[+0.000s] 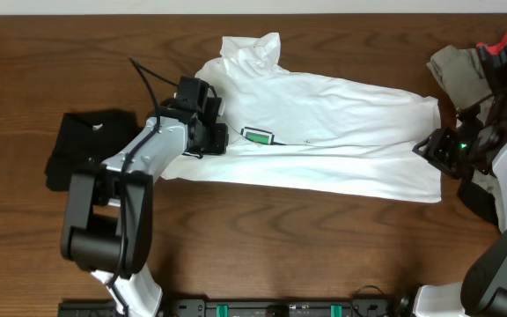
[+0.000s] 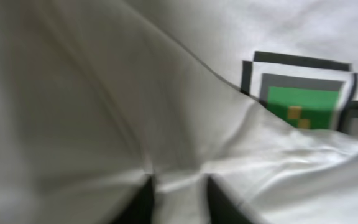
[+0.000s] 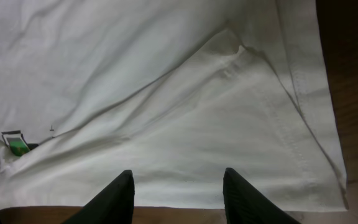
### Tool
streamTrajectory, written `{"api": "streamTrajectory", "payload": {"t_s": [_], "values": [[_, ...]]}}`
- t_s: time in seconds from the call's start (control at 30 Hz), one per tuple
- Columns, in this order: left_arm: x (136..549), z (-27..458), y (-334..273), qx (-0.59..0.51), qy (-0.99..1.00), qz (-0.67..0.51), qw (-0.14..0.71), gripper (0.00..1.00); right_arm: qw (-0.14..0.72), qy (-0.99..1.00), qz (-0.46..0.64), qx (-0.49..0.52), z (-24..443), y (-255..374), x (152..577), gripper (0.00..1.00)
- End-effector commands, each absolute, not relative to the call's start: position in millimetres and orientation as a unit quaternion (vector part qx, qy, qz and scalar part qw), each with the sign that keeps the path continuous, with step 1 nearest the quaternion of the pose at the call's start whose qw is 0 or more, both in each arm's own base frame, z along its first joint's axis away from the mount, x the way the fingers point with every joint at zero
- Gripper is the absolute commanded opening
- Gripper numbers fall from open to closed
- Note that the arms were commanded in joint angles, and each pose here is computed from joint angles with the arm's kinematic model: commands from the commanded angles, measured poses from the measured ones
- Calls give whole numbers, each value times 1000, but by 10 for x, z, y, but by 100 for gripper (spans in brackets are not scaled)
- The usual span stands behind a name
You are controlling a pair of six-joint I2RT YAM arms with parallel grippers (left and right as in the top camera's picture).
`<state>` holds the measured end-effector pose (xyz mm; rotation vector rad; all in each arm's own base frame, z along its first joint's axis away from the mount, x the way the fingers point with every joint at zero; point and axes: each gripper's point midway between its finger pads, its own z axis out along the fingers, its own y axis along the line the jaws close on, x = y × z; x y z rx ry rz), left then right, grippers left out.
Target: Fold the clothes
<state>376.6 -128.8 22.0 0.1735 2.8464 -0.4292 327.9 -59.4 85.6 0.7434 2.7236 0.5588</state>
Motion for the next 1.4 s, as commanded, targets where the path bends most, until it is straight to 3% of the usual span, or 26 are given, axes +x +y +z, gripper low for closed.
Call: {"api": "streamTrajectory", "payload": {"t_s": [0.0,0.27,0.53,0.6,0.7,0.73,0.93,1.37], "values": [[3772,342,-1306,36,979,-154,130,43,147,940,190,241,945,-587,3334,45],[3636,10,-1275,9,985,-148,84,45,148,940,190,241,945,-587,3335,45],[3709,-33,-1295,11,984,-151,95,44,147,940,190,241,945,-587,3334,45],[3726,-28,-1300,11,983,-152,99,36,148,940,190,241,945,-587,3334,45],[3747,-22,-1305,11,983,-153,103,10,148,940,190,241,945,-587,3334,45],[3749,-21,-1305,10,983,-153,103,6,148,940,190,241,945,-586,3334,45],[3793,38,-1316,9,982,-155,111,6,148,940,190,241,945,-587,3334,45],[4175,628,-1490,23,958,-201,205,6,148,940,190,241,946,-589,3337,46]]}}
